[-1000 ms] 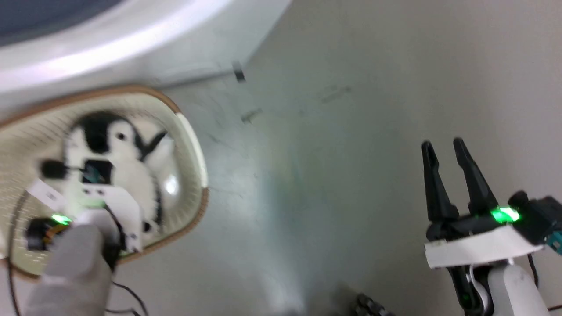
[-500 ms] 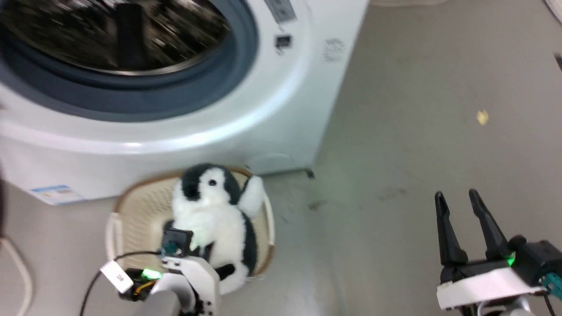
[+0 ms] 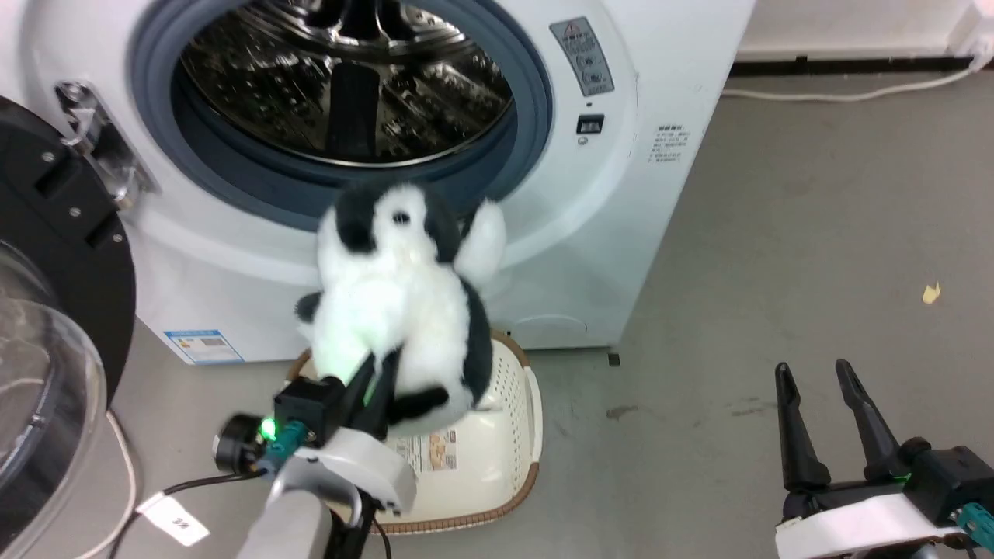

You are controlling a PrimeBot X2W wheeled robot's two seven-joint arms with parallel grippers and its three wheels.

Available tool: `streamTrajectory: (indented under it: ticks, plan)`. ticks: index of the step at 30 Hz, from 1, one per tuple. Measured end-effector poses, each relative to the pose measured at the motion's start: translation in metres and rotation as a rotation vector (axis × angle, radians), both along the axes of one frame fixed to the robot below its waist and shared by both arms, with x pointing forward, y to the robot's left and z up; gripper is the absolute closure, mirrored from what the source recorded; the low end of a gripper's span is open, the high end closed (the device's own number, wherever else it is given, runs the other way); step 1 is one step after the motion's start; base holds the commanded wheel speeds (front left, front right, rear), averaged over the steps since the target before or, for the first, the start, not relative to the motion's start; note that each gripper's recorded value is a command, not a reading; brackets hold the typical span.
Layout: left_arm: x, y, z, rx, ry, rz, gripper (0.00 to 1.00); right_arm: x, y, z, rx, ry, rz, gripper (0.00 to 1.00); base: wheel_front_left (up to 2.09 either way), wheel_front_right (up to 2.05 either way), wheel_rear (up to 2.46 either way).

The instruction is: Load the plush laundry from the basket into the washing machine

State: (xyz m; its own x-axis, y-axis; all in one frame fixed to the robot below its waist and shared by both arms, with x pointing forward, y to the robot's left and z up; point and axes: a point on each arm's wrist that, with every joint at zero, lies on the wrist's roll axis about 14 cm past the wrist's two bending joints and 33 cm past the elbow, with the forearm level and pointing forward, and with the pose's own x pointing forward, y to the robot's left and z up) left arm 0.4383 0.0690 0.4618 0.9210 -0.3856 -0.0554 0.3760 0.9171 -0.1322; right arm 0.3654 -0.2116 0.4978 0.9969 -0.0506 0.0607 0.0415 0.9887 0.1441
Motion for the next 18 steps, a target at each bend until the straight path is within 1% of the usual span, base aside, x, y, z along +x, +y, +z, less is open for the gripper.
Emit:
streamTrajectory:
  ticks: [3,5,8,11,14,17,18]
  plan:
    - [0.010,0.000,0.016,-0.014,-0.059,0.009,1.00,0.002,0.000,-0.006,0.000,0.019,-0.001,0.00,0.00,0.00,0.00]
    - [0.021,0.004,0.021,0.000,-0.088,0.021,1.00,0.003,-0.003,-0.012,0.002,0.036,-0.009,0.00,0.00,0.00,0.00]
    - [0.047,0.009,0.029,0.009,-0.132,0.030,1.00,0.009,-0.005,-0.022,0.003,0.067,-0.015,0.00,0.00,0.00,0.00]
    - [0.080,0.010,0.038,0.035,-0.163,0.024,1.00,0.016,-0.006,-0.032,0.001,0.094,-0.017,0.00,0.00,0.00,0.00]
    - [0.122,0.014,0.050,0.053,-0.187,0.033,1.00,0.027,-0.011,-0.040,0.009,0.110,-0.031,0.00,0.00,0.00,0.00]
    - [0.163,0.017,0.054,0.045,-0.166,0.049,1.00,0.037,-0.016,-0.048,0.018,0.126,-0.045,0.00,0.00,0.00,0.00]
    - [0.176,0.016,0.053,0.070,-0.162,0.042,1.00,0.039,-0.017,-0.052,0.021,0.133,-0.049,0.00,0.00,0.00,0.00]
